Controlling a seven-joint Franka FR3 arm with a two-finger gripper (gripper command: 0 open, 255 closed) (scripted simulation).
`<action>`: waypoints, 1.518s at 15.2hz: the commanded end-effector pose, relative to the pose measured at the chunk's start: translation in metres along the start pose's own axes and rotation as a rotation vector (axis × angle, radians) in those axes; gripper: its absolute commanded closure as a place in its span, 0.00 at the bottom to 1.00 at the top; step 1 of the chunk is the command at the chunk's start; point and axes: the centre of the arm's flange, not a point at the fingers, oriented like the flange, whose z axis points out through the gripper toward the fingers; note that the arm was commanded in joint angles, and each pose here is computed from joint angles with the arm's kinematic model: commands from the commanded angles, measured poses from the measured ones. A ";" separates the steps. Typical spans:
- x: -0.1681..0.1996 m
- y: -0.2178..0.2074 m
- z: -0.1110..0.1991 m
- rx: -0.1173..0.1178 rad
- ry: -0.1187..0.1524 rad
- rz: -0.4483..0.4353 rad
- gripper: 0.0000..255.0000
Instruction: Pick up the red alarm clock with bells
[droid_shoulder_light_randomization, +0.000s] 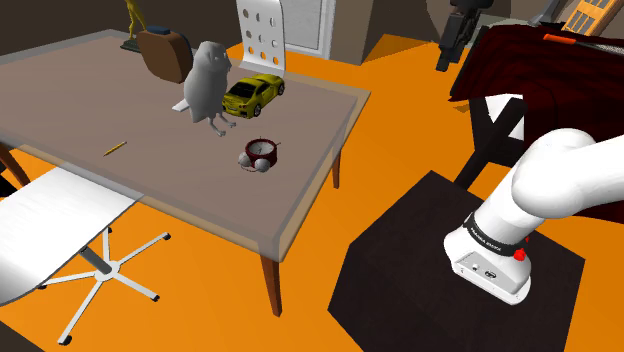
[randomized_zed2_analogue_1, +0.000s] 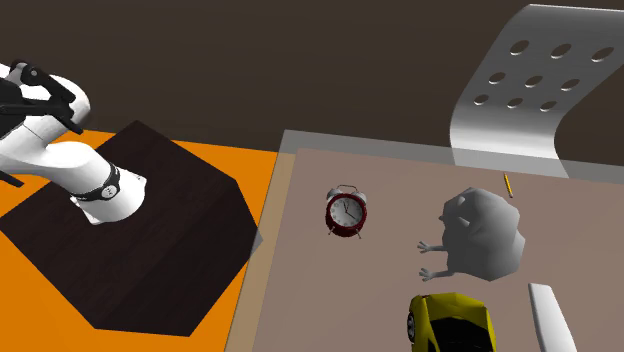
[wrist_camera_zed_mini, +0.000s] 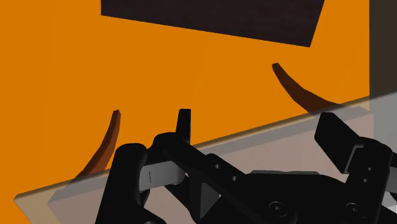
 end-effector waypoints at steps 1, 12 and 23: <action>0.000 0.000 0.000 0.000 0.000 0.000 0.00; 0.091 -0.080 0.072 0.012 0.030 0.204 0.00; 0.199 -0.141 0.140 0.025 0.060 0.407 0.00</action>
